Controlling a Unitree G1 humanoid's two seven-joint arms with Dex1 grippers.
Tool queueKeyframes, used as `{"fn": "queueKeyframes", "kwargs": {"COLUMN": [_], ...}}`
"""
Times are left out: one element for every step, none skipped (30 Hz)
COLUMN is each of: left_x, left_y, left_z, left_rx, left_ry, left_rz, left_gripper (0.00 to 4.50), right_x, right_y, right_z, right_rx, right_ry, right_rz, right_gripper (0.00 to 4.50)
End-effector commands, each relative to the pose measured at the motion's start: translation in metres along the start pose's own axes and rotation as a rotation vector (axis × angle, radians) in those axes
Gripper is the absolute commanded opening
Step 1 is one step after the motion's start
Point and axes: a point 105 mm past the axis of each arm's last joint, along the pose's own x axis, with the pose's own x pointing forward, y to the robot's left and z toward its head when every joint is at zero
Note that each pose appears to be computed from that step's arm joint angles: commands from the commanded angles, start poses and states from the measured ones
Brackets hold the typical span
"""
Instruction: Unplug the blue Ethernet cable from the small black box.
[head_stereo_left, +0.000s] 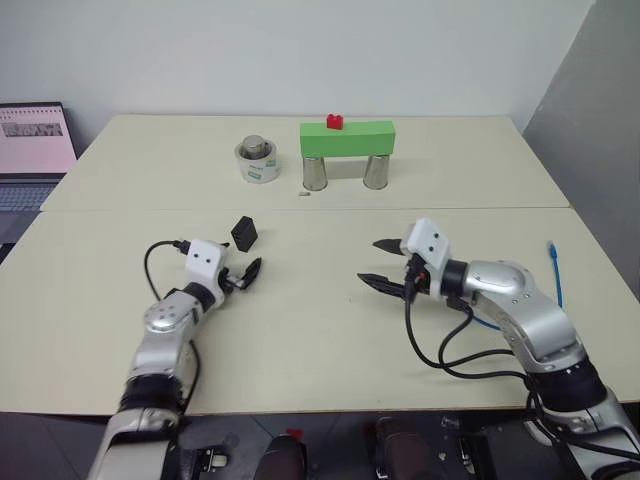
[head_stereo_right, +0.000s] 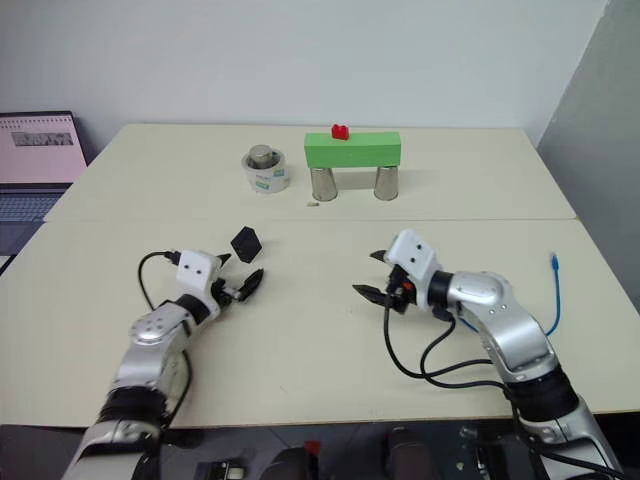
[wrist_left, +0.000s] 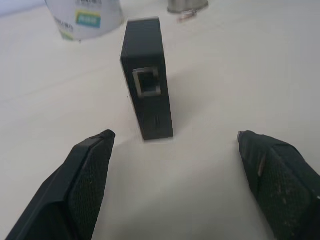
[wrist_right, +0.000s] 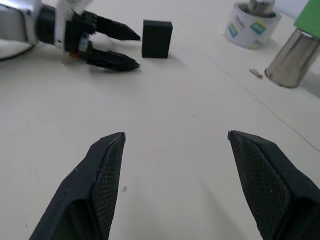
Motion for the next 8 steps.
{"fn": "queueKeyframes", "kwargs": {"left_x": [-0.02,-0.025,-0.029,-0.033,-0.035,-0.037,-0.039,-0.04], "left_y": [0.011,0.014,0.016,0.019,0.021,0.025,0.029,0.032], "left_z": [0.022,0.026,0.03,0.035,0.038,0.042,0.045,0.047], "left_rx": [0.02,0.021,0.015,0.014,0.018,0.011,0.001,-0.009], "left_ry": [-0.009,-0.005,-0.008,-0.009,-0.013,-0.019,-0.021,-0.023], "left_rz": [-0.03,-0.048,-0.062,-0.076,-0.088,-0.09,-0.09,-0.093], "left_gripper": [4.18,4.18,4.18,4.18,4.18,4.18,4.18,4.18], "right_x": [-0.021,-0.027,-0.032,-0.038,-0.042,-0.046,-0.049,-0.051], "right_y": [-0.011,-0.016,-0.019,-0.024,-0.027,-0.031,-0.035,-0.037], "right_z": [0.009,0.006,0.003,0.0,-0.002,-0.004,-0.005,-0.006], "right_rx": [-0.018,-0.01,-0.004,0.005,0.015,0.027,0.041,0.054], "right_ry": [-0.029,-0.017,-0.009,-0.001,0.004,0.007,0.006,0.004], "right_rz": [-0.062,-0.087,-0.107,-0.131,-0.15,-0.17,-0.189,-0.2], "right_gripper": [3.47,3.47,3.47,3.47,3.47,3.47,3.47,3.47]}}
